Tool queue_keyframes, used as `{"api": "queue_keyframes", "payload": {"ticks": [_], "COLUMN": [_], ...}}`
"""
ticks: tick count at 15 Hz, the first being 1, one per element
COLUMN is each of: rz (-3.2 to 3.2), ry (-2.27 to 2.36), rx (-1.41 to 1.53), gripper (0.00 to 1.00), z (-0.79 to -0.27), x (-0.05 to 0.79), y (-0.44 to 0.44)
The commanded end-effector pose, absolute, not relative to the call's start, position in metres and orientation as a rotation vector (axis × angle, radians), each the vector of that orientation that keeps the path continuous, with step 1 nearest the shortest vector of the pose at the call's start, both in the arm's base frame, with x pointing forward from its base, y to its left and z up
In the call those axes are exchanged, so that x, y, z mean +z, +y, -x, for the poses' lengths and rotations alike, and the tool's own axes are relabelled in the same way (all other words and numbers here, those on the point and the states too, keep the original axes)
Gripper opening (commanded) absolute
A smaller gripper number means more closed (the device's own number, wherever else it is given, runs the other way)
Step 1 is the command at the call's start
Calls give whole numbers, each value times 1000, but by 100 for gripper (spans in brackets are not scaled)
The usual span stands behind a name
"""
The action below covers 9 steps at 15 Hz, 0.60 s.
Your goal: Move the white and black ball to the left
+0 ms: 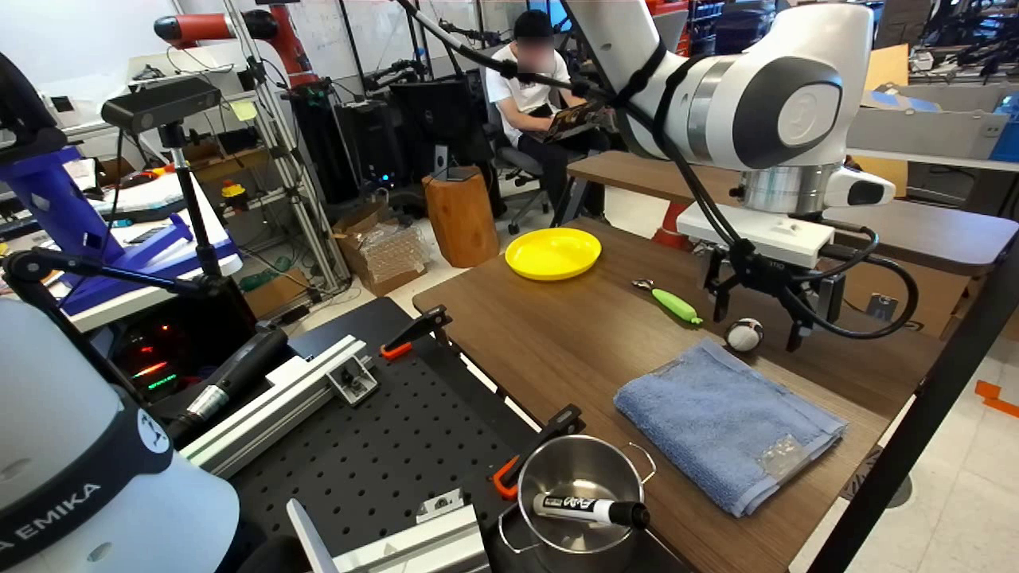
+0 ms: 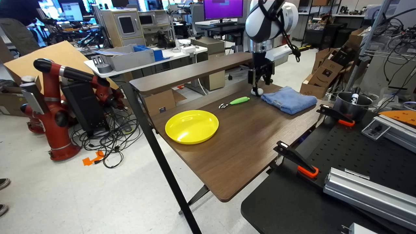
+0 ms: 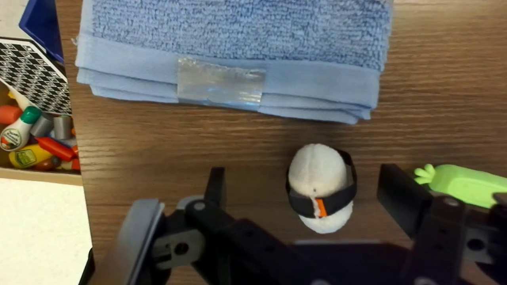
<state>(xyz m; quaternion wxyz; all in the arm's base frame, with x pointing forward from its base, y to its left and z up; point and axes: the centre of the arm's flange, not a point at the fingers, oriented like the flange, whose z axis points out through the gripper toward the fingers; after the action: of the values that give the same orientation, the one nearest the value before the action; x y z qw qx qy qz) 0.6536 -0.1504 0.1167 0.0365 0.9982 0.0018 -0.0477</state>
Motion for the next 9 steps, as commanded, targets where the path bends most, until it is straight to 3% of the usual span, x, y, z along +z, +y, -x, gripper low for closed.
{"api": "queue_keyframes", "payload": {"ticks": [1, 2, 9], "rz": [-3060, -3059, -3067], "ry": [16, 21, 30], "rx": [-199, -202, -181], "gripper": [70, 69, 16], "z": [-670, -671, -674], "x": [106, 105, 106], "y": [-153, -151, -146]}}
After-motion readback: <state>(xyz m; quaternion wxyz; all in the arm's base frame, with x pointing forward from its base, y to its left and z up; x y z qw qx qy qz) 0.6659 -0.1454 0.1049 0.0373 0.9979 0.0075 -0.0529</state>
